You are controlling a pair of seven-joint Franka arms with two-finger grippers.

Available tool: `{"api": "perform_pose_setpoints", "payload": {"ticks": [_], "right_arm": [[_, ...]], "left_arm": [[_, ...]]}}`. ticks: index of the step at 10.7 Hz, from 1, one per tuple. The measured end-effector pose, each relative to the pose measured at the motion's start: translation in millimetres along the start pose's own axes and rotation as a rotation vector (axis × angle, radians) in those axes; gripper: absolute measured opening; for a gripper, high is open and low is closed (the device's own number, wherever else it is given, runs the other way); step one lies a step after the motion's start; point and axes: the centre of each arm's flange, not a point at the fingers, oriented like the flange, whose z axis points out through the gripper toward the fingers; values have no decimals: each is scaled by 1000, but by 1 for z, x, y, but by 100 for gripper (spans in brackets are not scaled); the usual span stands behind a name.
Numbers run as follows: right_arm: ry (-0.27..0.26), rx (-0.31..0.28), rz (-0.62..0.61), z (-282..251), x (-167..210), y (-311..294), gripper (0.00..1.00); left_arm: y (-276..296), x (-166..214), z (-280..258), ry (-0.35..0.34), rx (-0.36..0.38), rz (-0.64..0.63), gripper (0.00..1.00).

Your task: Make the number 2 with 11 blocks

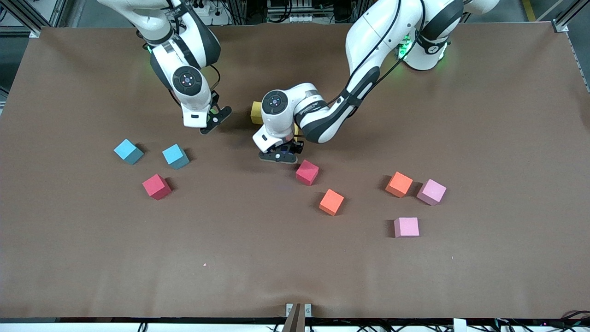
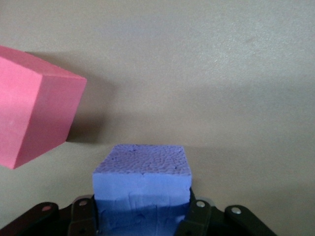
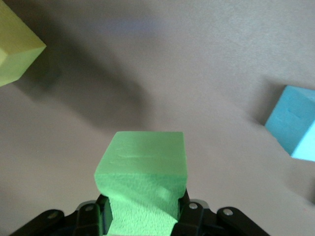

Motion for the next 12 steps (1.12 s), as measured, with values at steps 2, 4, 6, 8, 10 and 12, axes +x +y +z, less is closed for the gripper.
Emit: {"api": "perform_pose_setpoints", "payload": {"ticks": [2,4,6,8,10,12], "right_arm": [[-19,2,9,-20,0,3,52],[39,9,28,-19,3,9,52],[94,22,40,3,3,8,52],[149,24,34,29,3,0,52],[157,25,29,47,-2,-4,52],[175,24,32,57,-5,-5,52]], "left_arm": [[-4,0,0,-3,4,-3,57],[-7,1,0,-5,6,-6,57],[-8,0,0,-6,8,-5,57],[-8,-1,0,-8,9,-11,58],[-7,-5,3,-14,11,-51,77],[-4,1,-13,8,-11,-83,100]]}}
